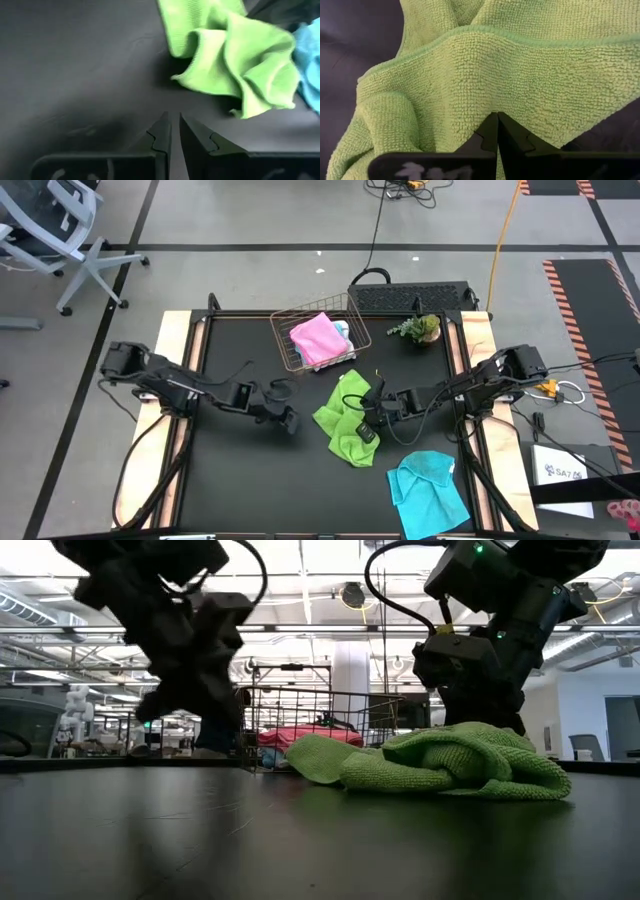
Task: Fold microfiber towels
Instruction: Fold the green microfiber cloth
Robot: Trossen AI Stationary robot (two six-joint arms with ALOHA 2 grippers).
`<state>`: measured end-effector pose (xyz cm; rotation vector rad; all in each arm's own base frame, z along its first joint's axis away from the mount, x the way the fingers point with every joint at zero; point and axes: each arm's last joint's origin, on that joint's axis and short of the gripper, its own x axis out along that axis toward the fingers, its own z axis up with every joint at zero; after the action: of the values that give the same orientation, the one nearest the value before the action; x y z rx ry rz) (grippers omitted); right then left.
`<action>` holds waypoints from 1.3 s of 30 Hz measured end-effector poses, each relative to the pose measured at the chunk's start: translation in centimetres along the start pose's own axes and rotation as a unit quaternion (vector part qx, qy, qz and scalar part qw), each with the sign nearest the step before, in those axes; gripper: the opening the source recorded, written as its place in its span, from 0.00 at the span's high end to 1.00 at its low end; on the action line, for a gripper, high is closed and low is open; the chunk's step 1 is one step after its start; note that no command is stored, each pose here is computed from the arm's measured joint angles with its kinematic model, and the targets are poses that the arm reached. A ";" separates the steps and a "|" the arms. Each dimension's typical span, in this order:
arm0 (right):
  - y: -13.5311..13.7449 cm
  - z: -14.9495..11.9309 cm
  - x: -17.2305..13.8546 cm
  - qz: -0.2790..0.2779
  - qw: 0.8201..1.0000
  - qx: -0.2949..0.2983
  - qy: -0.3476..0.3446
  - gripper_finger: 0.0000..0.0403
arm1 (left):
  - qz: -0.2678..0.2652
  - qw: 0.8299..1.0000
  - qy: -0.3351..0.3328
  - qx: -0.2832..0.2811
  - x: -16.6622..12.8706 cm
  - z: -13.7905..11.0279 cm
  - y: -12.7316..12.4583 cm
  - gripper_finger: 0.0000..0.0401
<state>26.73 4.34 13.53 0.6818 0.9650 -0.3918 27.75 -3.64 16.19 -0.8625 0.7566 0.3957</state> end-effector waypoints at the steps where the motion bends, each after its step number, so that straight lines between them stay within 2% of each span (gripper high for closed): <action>1: 0.0 0.0 0.0 0.000 1.000 0.000 0.000 1.00 | -0.008 1.000 -0.003 0.000 0.5 0.0 -0.1 0.91; 7: 0.0 0.0 0.0 0.000 1.000 0.007 0.000 1.00 | -0.073 0.996 -0.040 0.010 3.3 0.1 -0.9 0.91; 10: 0.0 0.0 0.0 0.001 1.000 0.014 0.000 1.00 | -0.053 0.998 -0.026 0.021 4.5 -0.3 -0.3 0.89; 13: 0.0 0.0 0.0 0.000 1.000 0.015 0.000 1.00 | -0.042 0.999 -0.007 0.020 5.4 -0.4 0.4 0.83; 20: 0.0 0.0 0.0 -0.001 1.000 0.020 0.001 1.00 | -0.053 0.999 0.001 0.009 5.6 0.5 1.0 0.64; 25: 0.0 0.0 0.0 -0.002 1.000 0.024 0.002 1.00 | -0.066 0.998 0.018 -0.011 5.7 1.6 1.6 0.55; 34: 0.0 0.0 0.0 -0.002 1.000 0.024 0.002 1.00 | -0.109 0.993 -0.031 -0.030 5.5 3.8 1.8 0.49; 39: 0.0 0.0 0.0 -0.002 1.000 0.024 0.002 1.00 | -0.118 0.992 -0.033 -0.014 5.5 3.6 1.5 0.50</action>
<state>26.68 4.34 13.52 0.7234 0.9636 -0.4186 32.18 0.25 12.89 -0.9486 0.5809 0.2249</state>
